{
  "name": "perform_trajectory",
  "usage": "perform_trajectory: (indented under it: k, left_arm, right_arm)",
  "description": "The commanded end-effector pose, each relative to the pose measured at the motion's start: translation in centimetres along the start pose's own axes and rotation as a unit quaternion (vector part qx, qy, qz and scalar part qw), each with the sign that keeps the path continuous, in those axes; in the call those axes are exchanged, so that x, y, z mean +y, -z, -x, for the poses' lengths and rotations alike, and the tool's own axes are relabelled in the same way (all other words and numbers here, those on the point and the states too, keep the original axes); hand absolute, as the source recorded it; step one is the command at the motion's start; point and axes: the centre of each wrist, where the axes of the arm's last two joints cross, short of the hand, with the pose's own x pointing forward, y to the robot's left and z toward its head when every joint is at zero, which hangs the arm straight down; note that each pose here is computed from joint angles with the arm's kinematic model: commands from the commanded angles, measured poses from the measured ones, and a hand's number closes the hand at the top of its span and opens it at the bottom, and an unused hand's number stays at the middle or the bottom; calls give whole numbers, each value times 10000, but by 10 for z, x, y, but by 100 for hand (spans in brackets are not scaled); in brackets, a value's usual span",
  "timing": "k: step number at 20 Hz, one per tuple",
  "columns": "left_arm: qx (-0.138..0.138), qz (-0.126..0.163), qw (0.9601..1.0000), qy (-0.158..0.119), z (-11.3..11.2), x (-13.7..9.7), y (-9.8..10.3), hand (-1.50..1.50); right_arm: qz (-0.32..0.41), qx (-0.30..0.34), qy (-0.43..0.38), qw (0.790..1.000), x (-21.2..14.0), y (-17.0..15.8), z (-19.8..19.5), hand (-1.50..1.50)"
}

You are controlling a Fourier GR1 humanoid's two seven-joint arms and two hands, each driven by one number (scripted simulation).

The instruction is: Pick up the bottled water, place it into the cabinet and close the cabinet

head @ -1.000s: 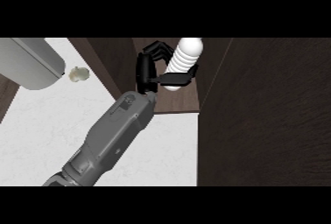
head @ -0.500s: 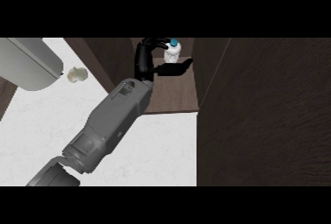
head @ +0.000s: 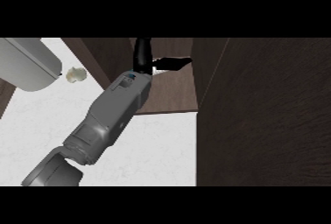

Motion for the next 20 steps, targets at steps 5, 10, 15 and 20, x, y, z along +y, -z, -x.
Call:
perform_trajectory:
  k: [5,10,15,20]
  left_arm:
    - [-535,101,9959,-722,-16,-9,2,-150]
    - [-463,594,9859,-1494,-17,-2,4,-150]
    - [-463,955,9795,-1713,-16,-12,-18,-150]
    - [-345,1101,9761,-1844,-14,-16,-42,-150]
  right_arm:
    - [-176,-263,0,9995,4,9,-29,-150]
    - [7,-161,-121,9998,11,5,-34,-150]
    - [-9,-217,-17,9998,10,12,-34,-150]
    - [17,-154,18,9999,14,17,-34,-150]
